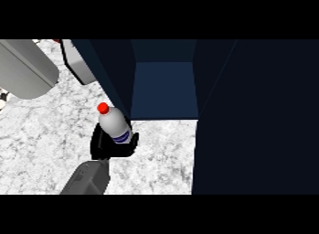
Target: Pick up the bottled water, place it into the cabinet and close the cabinet
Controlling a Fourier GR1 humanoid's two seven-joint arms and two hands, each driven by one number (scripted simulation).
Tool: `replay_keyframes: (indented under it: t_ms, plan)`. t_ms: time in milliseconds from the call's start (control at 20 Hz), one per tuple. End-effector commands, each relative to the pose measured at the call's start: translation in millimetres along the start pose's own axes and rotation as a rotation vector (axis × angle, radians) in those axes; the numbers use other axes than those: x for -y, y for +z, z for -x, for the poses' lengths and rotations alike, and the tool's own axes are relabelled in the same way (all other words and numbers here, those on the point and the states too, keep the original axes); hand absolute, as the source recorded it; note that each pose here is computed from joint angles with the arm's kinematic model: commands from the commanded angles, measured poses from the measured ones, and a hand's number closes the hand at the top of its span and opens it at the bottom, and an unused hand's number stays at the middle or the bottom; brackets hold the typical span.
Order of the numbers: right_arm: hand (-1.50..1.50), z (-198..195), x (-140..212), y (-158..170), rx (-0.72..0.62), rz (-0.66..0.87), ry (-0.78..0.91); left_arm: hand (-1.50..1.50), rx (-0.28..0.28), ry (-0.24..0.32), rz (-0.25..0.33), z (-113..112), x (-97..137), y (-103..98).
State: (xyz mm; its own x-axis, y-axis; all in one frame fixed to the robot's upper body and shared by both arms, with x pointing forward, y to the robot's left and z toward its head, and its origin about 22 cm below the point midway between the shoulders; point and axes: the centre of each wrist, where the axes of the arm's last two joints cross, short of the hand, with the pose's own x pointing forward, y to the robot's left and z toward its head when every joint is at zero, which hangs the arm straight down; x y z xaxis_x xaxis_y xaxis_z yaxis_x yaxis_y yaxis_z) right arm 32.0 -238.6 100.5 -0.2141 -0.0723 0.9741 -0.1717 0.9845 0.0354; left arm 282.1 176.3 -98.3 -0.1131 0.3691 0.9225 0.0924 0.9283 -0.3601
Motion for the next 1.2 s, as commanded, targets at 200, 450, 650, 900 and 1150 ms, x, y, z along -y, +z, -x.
replay_keyframes:
  t_ms: [200,450,650,900,1150]
  plan:
    - [-1.50,-15.8,3.3,4.3,0.021,0.001,-0.026,1.50,0.057,-0.151,0.036,-34.1,66.7,-35.1]
    - [-1.50,-21.6,4.7,-2.4,0.072,0.002,-0.025,1.50,0.053,-0.191,0.037,-49.1,103.4,-68.6]
    - [-1.50,-8.9,19.1,0.1,0.058,0.015,-0.010,1.50,0.049,-0.259,0.041,-58.5,126.8,-76.0]
    - [-1.50,-11.9,14.8,-10.4,0.056,-0.002,-0.016,1.50,0.025,-0.339,-0.045,-78.3,143.3,-126.9]
    - [-1.50,-20.1,25.6,-2.0,0.065,-0.004,0.003,1.50,-0.009,-0.340,-0.091,-76.7,132.2,-142.6]
